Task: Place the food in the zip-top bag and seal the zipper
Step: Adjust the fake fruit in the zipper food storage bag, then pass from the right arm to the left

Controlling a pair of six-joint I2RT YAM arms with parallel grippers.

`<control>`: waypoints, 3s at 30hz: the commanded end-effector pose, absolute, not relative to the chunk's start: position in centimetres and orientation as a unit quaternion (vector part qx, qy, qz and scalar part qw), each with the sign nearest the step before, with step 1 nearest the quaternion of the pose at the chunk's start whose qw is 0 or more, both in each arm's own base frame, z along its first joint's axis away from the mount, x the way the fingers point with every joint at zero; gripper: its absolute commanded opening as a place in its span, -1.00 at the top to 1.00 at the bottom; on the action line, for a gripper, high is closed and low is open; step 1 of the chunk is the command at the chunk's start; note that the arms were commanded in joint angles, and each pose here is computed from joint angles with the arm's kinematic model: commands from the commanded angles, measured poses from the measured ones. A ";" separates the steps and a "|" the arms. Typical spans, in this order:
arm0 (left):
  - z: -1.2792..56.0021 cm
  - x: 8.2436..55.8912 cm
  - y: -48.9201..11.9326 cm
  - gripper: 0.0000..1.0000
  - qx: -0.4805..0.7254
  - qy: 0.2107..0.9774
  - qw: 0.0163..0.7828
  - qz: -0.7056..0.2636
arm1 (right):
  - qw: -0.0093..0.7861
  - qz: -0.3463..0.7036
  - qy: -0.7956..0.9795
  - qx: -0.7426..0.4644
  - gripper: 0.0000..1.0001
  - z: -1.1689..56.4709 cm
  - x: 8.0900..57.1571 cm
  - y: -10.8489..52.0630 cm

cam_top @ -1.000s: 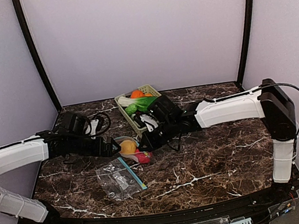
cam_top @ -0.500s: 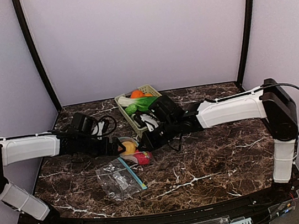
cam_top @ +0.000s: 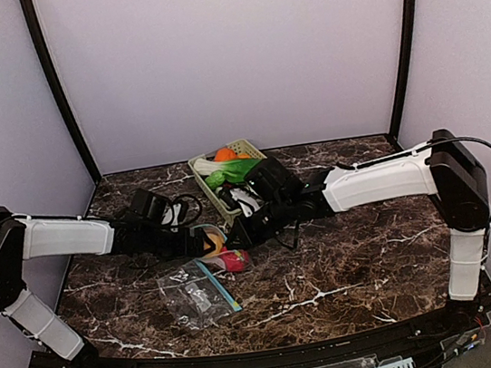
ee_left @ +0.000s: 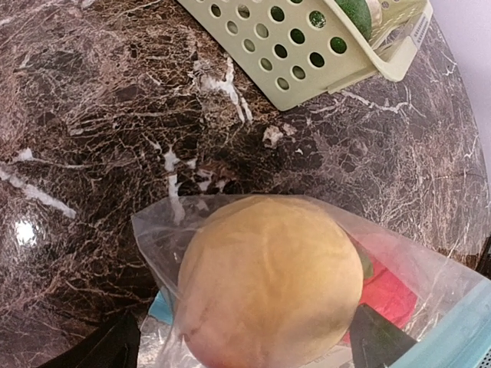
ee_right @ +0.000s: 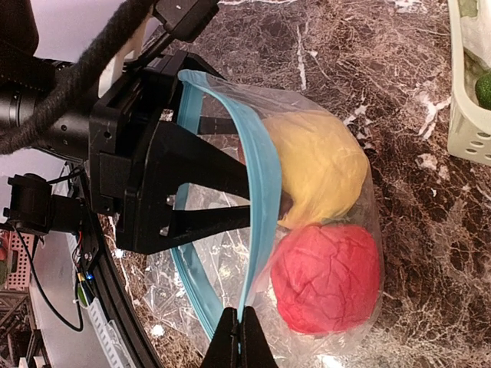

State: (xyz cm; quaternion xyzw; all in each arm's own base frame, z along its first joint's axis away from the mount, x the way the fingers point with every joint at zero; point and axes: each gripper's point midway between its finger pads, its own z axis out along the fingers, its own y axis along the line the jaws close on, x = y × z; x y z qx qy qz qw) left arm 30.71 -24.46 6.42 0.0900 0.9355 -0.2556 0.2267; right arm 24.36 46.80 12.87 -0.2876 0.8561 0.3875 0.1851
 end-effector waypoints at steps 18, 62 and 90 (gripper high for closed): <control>13.3 30.9 -23.4 -0.97 0.105 0.923 0.284 -0.237 | 0.204 0.393 0.857 -0.264 1.00 14.3 25.0 46.2; 12.2 30.5 -22.5 0.36 0.190 0.931 0.257 -0.174 | 0.195 0.397 0.854 -0.274 1.00 14.4 24.5 46.2; 13.3 29.6 -22.6 0.99 0.250 0.927 0.215 -0.177 | 0.323 0.295 0.876 -0.201 -0.21 18.3 36.3 42.2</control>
